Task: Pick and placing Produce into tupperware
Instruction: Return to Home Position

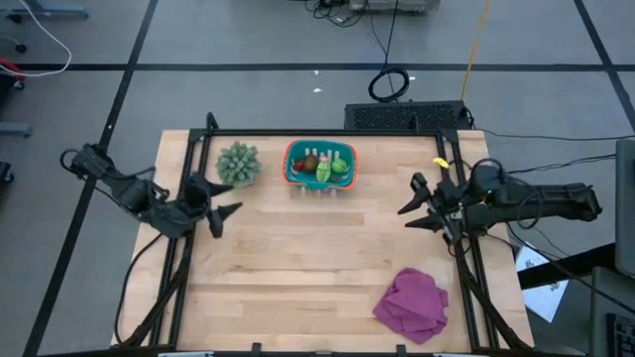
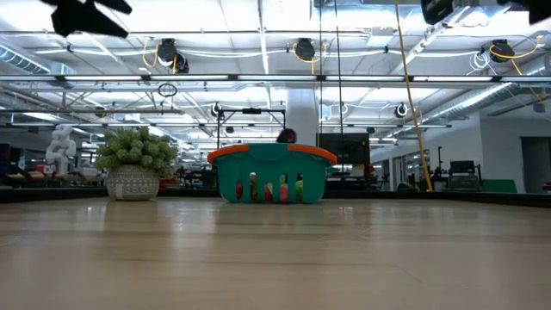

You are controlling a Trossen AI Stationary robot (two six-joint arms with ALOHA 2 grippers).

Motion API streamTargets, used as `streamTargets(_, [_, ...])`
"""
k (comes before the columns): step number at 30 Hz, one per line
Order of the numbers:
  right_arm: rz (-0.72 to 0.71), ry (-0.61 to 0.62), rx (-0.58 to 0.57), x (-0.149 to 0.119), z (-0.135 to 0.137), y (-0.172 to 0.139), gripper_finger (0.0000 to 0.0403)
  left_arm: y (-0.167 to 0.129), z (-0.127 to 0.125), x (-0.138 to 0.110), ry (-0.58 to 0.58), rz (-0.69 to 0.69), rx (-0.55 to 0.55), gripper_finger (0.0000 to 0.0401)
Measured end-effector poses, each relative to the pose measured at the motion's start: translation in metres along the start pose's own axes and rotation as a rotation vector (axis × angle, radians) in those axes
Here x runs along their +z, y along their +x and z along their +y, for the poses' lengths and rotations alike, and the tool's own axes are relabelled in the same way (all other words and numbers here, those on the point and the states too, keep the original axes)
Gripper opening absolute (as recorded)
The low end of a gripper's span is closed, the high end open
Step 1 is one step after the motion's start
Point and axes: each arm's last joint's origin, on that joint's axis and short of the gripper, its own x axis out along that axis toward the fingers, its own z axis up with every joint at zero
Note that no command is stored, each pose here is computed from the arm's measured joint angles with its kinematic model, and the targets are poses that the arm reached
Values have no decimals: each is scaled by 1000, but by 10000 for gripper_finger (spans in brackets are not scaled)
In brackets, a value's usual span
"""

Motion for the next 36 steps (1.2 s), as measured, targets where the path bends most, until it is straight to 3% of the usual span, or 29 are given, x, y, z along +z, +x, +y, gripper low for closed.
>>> streamTargets(11, [-29, 11, 9, -45, -10, 3, 151, 19, -12, -44, 24, -7, -80, 274])
streamTargets(18, [-106, -19, 23, -64, -13, 1, 151, 30, -7, -71, -17, -13, -31, 273])
streamTargets(31, [-107, -24, -146, -68, -32, -13, 151, 32, 12, -81, -2, -83, -15, 274])
streamTargets(36, [-98, -15, -106, -66, -38, -20, 151, 30, 24, -87, -5, -103, -17, 273])
